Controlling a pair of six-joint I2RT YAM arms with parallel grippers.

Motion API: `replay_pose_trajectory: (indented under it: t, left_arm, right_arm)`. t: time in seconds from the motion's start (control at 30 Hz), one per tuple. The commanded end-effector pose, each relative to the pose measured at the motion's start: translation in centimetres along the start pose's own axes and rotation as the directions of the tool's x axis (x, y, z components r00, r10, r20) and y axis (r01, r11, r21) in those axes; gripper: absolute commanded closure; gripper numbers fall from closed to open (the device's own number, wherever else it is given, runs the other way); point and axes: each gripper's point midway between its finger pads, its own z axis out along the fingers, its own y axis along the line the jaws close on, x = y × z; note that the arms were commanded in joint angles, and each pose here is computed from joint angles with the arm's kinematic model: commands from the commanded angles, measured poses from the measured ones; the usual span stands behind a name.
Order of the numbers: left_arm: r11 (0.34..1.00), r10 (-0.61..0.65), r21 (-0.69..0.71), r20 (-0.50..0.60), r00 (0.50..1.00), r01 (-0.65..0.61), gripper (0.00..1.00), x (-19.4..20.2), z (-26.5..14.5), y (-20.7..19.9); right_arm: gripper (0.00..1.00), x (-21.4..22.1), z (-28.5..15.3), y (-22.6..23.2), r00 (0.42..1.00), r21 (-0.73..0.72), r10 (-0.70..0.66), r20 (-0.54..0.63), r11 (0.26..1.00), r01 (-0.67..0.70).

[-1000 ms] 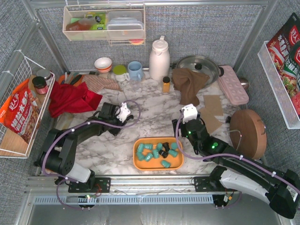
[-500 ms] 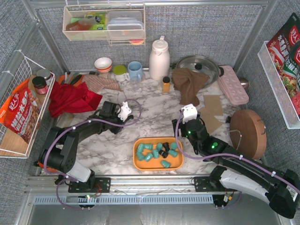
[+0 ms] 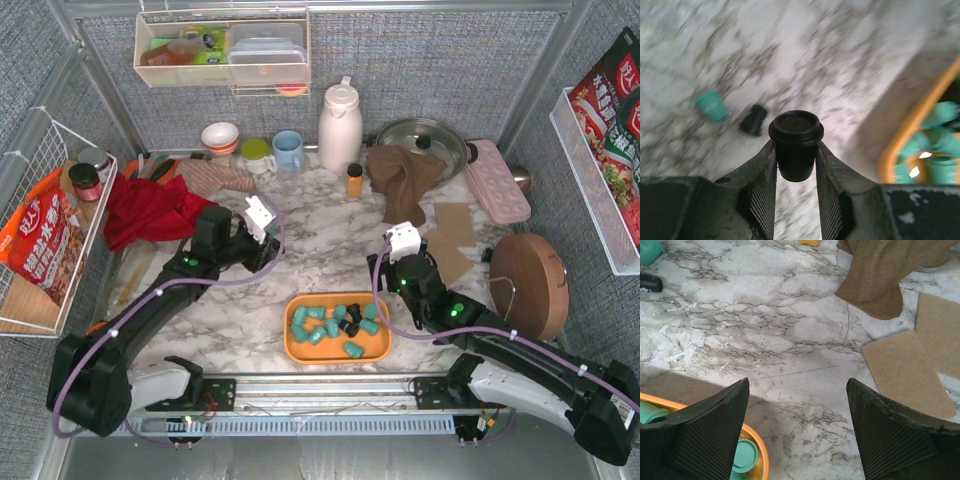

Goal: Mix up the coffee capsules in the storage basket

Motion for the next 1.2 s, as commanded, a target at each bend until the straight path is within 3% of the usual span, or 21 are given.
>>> replay_pose_trajectory:
  t: [0.0,0.23,0.63,0.83,0.93,1.03,1.1,1.17]
  left_arm:
    - [0.982,-0.045,0.189,0.176,0.983,0.012,0.78,-4.5,-1.2,-5.8]
    - [0.963,0.024,0.261,0.142,0.990,-0.060,0.79,-2.5,-1.1,-12.9]
    - [0.949,0.160,0.285,-0.056,0.986,-0.138,0.79,2.7,1.0,-18.3]
    - [0.953,0.180,0.273,-0.167,0.969,-0.130,0.76,5.9,1.4,-19.0]
    - [0.960,0.172,0.251,-0.184,0.968,-0.123,0.68,6.2,1.4,-18.9]
    - [0.965,0.159,0.236,-0.165,0.973,-0.117,0.50,5.6,1.4,-18.9]
    - [0.966,0.151,0.229,-0.125,0.981,-0.119,0.31,4.5,1.2,-19.0]
    - [0.970,0.144,0.208,-0.071,0.987,-0.127,0.22,3.2,0.9,-18.6]
  right_arm:
    - [0.17,-0.5,-0.1,-0.9,0.999,0.048,0.019,0.028,0.999,-0.021]
    - [0.17,-0.7,-0.6,-2.7,0.996,0.124,0.053,0.073,0.990,-0.062]
    - [0.16,-0.4,-0.6,-3.7,0.993,0.165,0.079,0.085,0.982,-0.093]
    - [0.16,-0.4,-0.7,-3.9,0.992,0.168,0.089,0.090,0.980,-0.104]
    - [0.15,-0.3,-0.7,-3.9,0.992,0.168,0.090,0.088,0.980,-0.104]
    - [0.14,-0.4,-0.7,-3.9,0.992,0.169,0.092,0.089,0.980,-0.106]
    - [0.14,-0.3,-0.7,-3.9,0.992,0.169,0.092,0.089,0.980,-0.106]
    - [0.14,-0.3,-0.7,-4.0,0.992,0.170,0.094,0.089,0.980,-0.108]
